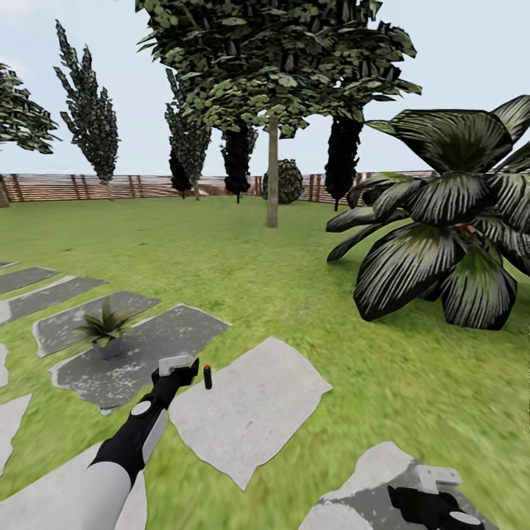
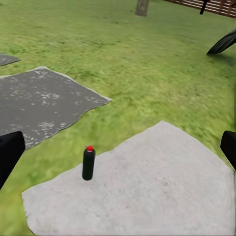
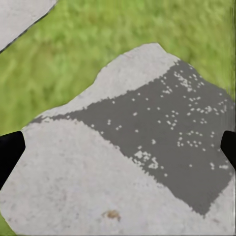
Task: Pick up the pesticide atomizer in the garden and spray insectifuge to fully cover both potted plants in the garden.
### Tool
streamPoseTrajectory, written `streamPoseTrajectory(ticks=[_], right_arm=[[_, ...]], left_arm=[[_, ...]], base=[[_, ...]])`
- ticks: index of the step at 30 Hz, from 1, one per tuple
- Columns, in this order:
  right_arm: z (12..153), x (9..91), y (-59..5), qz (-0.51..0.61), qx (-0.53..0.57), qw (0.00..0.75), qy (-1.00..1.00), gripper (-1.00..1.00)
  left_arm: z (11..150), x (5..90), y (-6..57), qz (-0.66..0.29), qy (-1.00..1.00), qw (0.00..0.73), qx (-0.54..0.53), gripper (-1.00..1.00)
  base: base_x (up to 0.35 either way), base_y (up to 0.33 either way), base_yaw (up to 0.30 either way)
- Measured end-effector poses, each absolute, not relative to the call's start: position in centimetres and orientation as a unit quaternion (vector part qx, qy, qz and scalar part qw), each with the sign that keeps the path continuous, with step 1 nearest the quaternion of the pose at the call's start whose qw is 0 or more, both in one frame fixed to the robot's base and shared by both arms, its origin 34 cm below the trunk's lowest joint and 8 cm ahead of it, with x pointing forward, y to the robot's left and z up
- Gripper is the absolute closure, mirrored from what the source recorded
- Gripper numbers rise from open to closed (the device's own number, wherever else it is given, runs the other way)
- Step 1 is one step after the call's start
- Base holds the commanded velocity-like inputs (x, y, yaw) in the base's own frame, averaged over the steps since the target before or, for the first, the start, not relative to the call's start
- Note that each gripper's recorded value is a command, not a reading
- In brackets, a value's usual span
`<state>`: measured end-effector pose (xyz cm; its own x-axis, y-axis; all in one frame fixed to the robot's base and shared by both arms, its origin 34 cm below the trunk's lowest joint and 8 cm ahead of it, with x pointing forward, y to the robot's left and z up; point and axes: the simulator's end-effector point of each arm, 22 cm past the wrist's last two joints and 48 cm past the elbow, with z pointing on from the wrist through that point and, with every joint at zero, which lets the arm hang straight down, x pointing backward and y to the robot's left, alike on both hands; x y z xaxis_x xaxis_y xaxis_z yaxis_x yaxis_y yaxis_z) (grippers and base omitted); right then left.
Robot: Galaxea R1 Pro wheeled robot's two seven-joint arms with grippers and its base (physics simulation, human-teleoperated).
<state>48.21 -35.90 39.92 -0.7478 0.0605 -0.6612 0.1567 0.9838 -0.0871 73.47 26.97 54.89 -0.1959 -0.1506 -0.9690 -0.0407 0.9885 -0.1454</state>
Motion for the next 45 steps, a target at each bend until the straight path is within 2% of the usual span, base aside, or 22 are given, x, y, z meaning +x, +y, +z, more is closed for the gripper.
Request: streamPoseTrajectory(ticks=[7, 15, 24, 45], right_arm=[[39.91, 48.21, -35.87, -0.068, 0.058, 0.35, 0.932, -1.0], [39.91, 48.2, -36.03, -0.07, 0.058, 0.35, 0.932, -1.0], [39.94, 48.21, -36.01, -0.069, 0.059, 0.351, 0.932, -1.0], [39.87, 48.21, -35.76, -0.068, 0.058, 0.35, 0.933, -1.0]], left_arm=[[54.89, 73.47, 26.97, -0.044, 0.772, 0.631, -0.062, -1.0], [54.88, 73.48, 26.98, -0.044, 0.772, 0.631, -0.062, -1.0], [54.96, 73.47, 26.91, -0.044, 0.771, 0.632, -0.062, -1.0], [55.02, 73.49, 26.38, -0.048, 0.77, 0.633, -0.062, -1.0]], base=[[0.079, -0.299, 0.003], [0.014, -0.053, 0.048], [0.086, -0.061, 0.223], [0.245, -0.234, 0.241]])
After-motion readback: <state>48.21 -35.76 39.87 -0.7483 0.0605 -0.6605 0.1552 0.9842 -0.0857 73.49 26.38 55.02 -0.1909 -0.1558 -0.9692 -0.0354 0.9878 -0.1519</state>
